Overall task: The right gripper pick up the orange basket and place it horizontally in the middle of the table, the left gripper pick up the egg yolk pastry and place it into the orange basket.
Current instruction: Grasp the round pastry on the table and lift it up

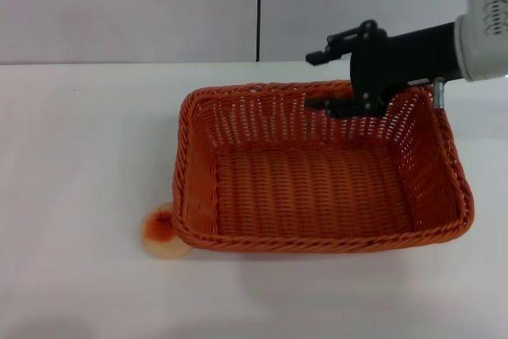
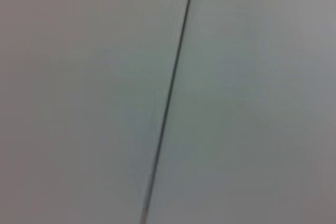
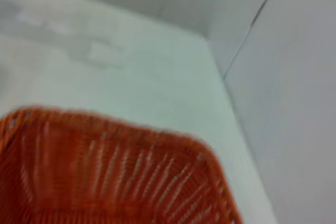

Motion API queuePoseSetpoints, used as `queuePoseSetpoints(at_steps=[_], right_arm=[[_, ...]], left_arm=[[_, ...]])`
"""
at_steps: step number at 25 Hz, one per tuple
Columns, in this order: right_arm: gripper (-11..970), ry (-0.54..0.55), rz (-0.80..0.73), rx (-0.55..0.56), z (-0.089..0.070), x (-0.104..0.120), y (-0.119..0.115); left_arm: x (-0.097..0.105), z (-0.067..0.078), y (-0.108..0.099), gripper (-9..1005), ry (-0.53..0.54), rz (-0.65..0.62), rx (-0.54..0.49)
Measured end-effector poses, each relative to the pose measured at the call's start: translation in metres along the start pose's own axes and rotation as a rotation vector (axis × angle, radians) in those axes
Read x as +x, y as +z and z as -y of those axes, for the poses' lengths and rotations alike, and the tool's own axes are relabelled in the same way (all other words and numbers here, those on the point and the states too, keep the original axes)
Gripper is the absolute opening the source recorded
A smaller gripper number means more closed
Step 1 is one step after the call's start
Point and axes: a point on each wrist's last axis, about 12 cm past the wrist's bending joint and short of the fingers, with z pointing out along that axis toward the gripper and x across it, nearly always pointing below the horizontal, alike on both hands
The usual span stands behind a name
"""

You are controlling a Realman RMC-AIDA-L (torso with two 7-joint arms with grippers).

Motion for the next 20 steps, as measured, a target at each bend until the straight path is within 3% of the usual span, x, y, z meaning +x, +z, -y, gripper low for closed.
queuePoseSetpoints(at_steps=[3, 4, 6, 7, 8, 9, 10, 11, 12, 13, 14, 15, 17, 20], right_arm=[[551, 0.068, 0.175, 0.122, -0.009, -0.002, -0.023], [556, 0.099, 0.237, 0.167, -0.013, -0.002, -0.033], [566, 0.13, 0.301, 0.209, -0.017, -0.002, -0.042], [571, 0.195, 0.427, 0.291, -0.029, 0.002, -0.061], [576, 0.195, 0.427, 0.291, -0.029, 0.002, -0.061], [581, 0.247, 0.562, 0.376, -0.041, 0.006, -0.082], [581, 0.247, 0.562, 0.376, -0.041, 0.006, -0.082], [581, 0.267, 0.635, 0.421, -0.05, 0.009, -0.092], [581, 0.292, 0.764, 0.516, -0.069, 0.019, -0.111], [581, 0.292, 0.764, 0.516, -0.069, 0.019, -0.111], [580, 0.291, 0.864, 0.607, -0.089, 0.03, -0.124], [580, 0.291, 0.864, 0.607, -0.089, 0.03, -0.124], [580, 0.305, 0.961, 0.724, -0.115, 0.046, -0.139], [580, 0.332, 0.992, 0.775, -0.129, 0.055, -0.147]], left_arm=[[-0.006, -0.003, 0.008, 721, 0.012, -0.042, 0.131], [-0.006, -0.003, 0.008, 721, 0.012, -0.042, 0.131], [-0.012, -0.007, 0.018, 719, 0.013, -0.095, 0.245], [-0.018, -0.011, 0.027, 719, 0.007, -0.149, 0.334], [-0.018, -0.011, 0.027, 718, 0.007, -0.149, 0.334], [-0.022, -0.014, 0.038, 717, -0.002, -0.224, 0.426], [-0.022, -0.014, 0.038, 717, -0.002, -0.224, 0.426], [-0.024, -0.015, 0.046, 716, -0.009, -0.278, 0.482], [-0.027, -0.015, 0.059, 715, -0.006, -0.36, 0.561], [-0.027, -0.015, 0.059, 715, -0.006, -0.36, 0.561], [-0.028, -0.014, 0.071, 714, 0.013, -0.421, 0.618], [-0.028, -0.014, 0.071, 713, 0.013, -0.421, 0.618], [-0.024, -0.01, 0.085, 712, 0.062, -0.502, 0.691], [-0.019, -0.007, 0.092, 710, 0.088, -0.553, 0.726]])
